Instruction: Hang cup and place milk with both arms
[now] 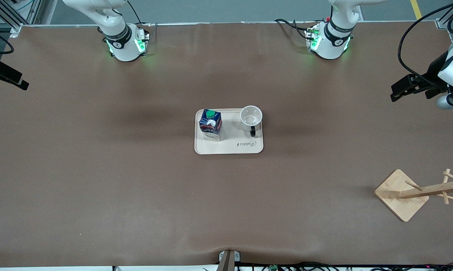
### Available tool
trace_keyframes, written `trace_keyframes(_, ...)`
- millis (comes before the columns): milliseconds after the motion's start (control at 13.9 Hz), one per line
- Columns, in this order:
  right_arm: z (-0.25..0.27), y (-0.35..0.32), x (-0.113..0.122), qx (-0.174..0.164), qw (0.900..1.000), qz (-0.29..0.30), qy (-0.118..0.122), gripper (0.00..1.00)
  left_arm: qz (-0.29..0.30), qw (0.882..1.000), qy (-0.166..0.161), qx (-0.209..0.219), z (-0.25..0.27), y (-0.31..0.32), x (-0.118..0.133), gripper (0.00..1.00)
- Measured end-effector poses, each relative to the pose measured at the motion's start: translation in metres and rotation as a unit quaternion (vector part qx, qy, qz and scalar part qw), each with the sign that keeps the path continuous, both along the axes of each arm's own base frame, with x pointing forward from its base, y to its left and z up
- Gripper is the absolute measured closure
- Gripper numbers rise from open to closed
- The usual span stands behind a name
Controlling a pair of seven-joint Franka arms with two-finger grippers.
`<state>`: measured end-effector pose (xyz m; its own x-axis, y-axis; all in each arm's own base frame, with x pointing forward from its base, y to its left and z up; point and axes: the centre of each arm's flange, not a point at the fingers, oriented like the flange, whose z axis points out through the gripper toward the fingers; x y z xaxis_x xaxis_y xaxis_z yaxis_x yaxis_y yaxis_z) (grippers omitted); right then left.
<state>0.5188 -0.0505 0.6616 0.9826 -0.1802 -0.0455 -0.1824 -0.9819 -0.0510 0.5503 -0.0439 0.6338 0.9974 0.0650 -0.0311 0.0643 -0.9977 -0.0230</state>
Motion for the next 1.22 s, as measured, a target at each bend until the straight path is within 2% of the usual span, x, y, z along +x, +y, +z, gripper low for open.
trace_keyframes(720, 0.000, 0.000, -0.001, 0.000, 1.000, 0.000, 0.003, 0.00, 0.002, 1.000, 0.006, 0.000, -0.006, 0.003, 0.004, 0.00)
trace_keyframes(1008, -0.001, -0.001, -0.001, 0.001, 1.000, -0.002, 0.007, 0.00, 0.008, 1.000, -0.007, -0.001, 0.006, 0.029, 0.006, 0.00)
trace_keyframes(1224, -0.002, -0.001, -0.001, 0.001, 1.000, -0.003, 0.007, 0.00, 0.002, 1.000, -0.005, -0.001, 0.005, 0.030, 0.006, 0.00)
